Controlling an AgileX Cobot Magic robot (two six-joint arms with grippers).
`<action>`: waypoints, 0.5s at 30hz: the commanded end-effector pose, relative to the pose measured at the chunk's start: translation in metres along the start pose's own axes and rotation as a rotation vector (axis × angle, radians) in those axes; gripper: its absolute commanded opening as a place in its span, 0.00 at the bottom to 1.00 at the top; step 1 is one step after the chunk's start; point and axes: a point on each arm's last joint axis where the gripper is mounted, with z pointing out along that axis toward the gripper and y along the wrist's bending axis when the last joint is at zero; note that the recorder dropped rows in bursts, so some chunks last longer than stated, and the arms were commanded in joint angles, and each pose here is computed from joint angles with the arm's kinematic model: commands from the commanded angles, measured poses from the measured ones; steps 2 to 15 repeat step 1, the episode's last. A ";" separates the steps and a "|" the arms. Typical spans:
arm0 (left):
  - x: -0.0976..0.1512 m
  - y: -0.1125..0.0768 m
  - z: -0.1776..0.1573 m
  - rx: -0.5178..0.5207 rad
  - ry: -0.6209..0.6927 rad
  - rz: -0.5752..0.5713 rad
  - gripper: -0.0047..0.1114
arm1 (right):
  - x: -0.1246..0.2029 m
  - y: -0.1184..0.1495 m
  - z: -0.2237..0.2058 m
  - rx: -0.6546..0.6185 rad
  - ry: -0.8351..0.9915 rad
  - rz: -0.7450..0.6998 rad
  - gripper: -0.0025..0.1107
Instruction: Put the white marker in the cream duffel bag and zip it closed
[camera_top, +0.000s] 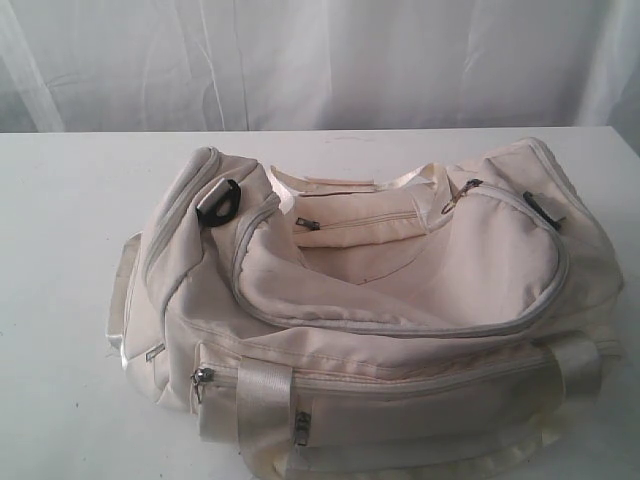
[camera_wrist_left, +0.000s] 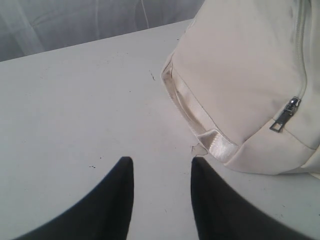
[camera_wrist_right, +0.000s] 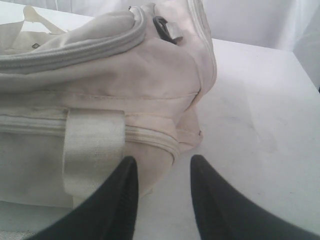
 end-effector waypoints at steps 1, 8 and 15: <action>0.001 0.000 0.000 -0.002 0.001 -0.006 0.41 | 0.000 0.000 0.000 0.007 -0.010 0.000 0.32; 0.001 0.000 0.000 -0.002 0.001 -0.006 0.41 | 0.000 0.000 0.000 0.007 -0.010 0.000 0.32; 0.001 0.000 0.000 -0.002 0.001 -0.006 0.41 | 0.000 0.000 0.000 0.007 -0.010 0.000 0.32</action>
